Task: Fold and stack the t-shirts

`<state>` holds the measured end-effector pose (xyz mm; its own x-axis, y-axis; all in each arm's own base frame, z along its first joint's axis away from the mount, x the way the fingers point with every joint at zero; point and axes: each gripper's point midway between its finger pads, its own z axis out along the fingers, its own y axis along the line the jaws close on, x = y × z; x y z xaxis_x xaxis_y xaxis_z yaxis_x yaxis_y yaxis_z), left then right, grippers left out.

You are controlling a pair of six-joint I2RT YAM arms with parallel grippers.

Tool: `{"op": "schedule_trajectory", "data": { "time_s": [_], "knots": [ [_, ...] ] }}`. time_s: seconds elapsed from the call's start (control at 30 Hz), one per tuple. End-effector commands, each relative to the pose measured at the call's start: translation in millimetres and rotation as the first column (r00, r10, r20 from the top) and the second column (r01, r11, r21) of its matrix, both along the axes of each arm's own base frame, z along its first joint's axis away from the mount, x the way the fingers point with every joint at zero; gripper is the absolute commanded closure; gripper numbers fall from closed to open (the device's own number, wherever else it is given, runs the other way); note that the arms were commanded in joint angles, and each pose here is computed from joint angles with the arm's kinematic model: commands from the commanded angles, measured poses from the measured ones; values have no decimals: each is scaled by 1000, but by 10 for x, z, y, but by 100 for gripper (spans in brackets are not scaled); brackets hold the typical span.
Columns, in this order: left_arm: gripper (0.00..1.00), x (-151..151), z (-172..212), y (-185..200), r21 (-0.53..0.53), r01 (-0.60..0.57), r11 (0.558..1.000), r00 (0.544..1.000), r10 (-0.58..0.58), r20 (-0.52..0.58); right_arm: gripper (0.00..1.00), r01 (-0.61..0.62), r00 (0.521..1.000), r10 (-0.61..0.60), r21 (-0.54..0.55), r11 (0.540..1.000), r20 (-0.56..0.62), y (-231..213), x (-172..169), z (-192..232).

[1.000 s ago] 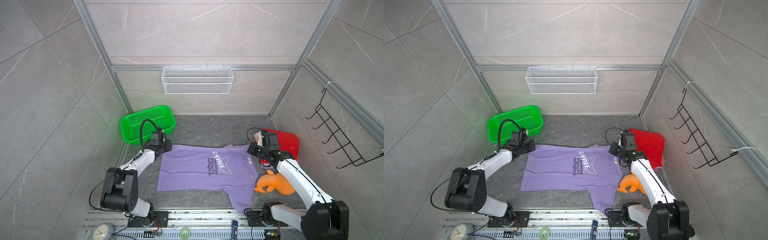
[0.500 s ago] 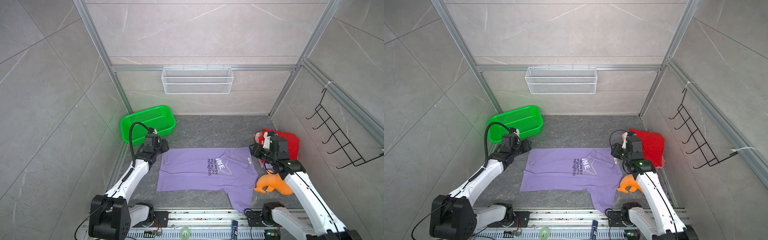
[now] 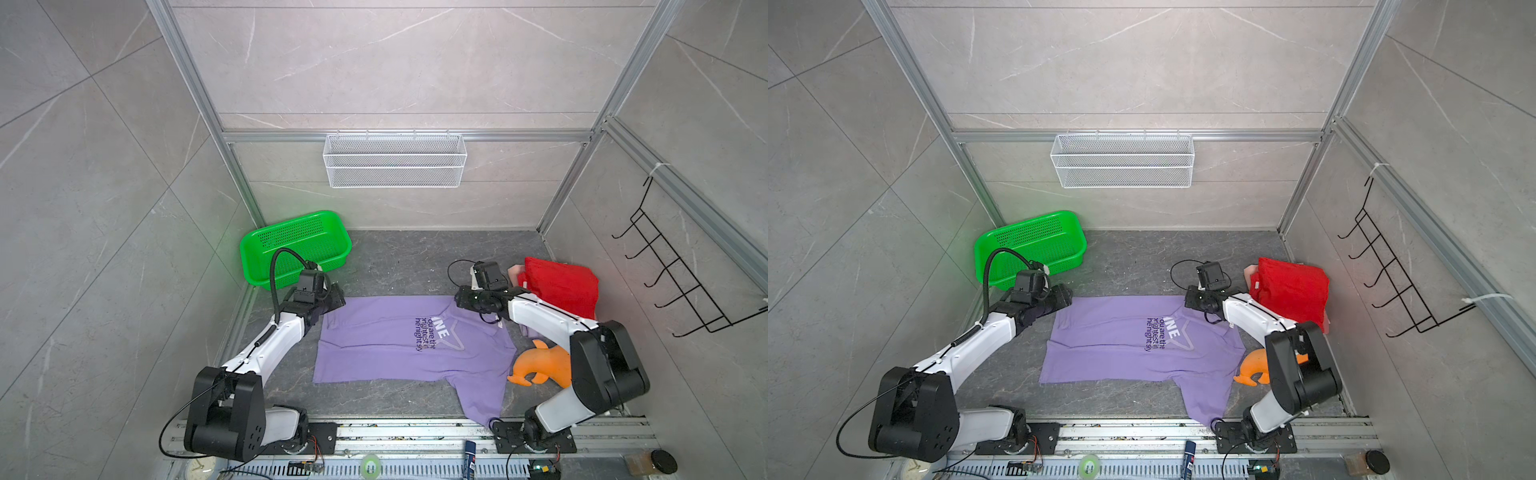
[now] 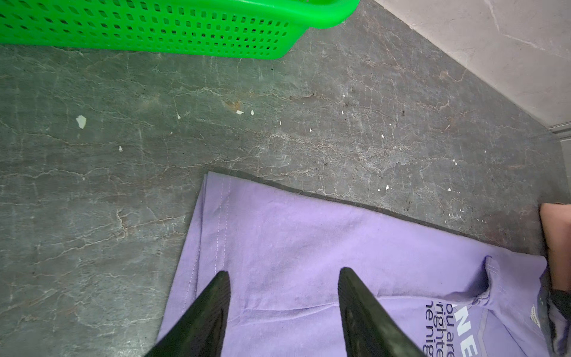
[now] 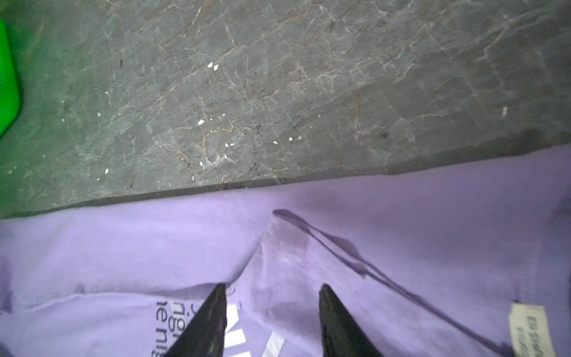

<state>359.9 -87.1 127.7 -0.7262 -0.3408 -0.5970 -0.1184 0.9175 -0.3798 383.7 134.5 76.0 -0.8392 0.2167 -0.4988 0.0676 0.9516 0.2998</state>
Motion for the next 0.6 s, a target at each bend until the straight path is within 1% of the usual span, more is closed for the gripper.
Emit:
{"op": "schedule_trajectory", "data": {
  "time_s": [0.0, 0.13, 0.33, 0.4, 0.43, 0.47, 0.57],
  "knots": [
    [41, 11, 95, -35, -22, 0, 1000, 1000, 0, 27, 50, 76, 997, -76, -48, 996, 9, -88, 180, -107],
    [41, 4, 114, -29, -20, 1, 1000, 1000, -1, 30, 51, 61, 998, -62, -42, 997, -17, 3, 242, -285],
    [41, -10, 83, -17, -14, -3, 1000, 1000, 4, 25, 52, 42, 998, -44, -59, 997, -36, 99, 264, -422],
    [41, -16, 65, -12, -11, -4, 1000, 1000, 5, 22, 60, 37, 998, -40, -70, 997, -44, 111, 245, -443],
    [41, -24, 52, -2, -8, -8, 1000, 1000, 8, 19, 67, 35, 998, -39, -76, 997, -52, 116, 229, -460],
    [41, -30, 44, 3, -6, -9, 1000, 1000, 10, 17, 78, 34, 997, -39, -84, 996, -62, 115, 209, -480],
    [41, -44, 50, 13, -4, -12, 1000, 1000, 12, 21, 93, 39, 996, -47, -104, 994, -72, 107, 155, -470]
  ]
}}
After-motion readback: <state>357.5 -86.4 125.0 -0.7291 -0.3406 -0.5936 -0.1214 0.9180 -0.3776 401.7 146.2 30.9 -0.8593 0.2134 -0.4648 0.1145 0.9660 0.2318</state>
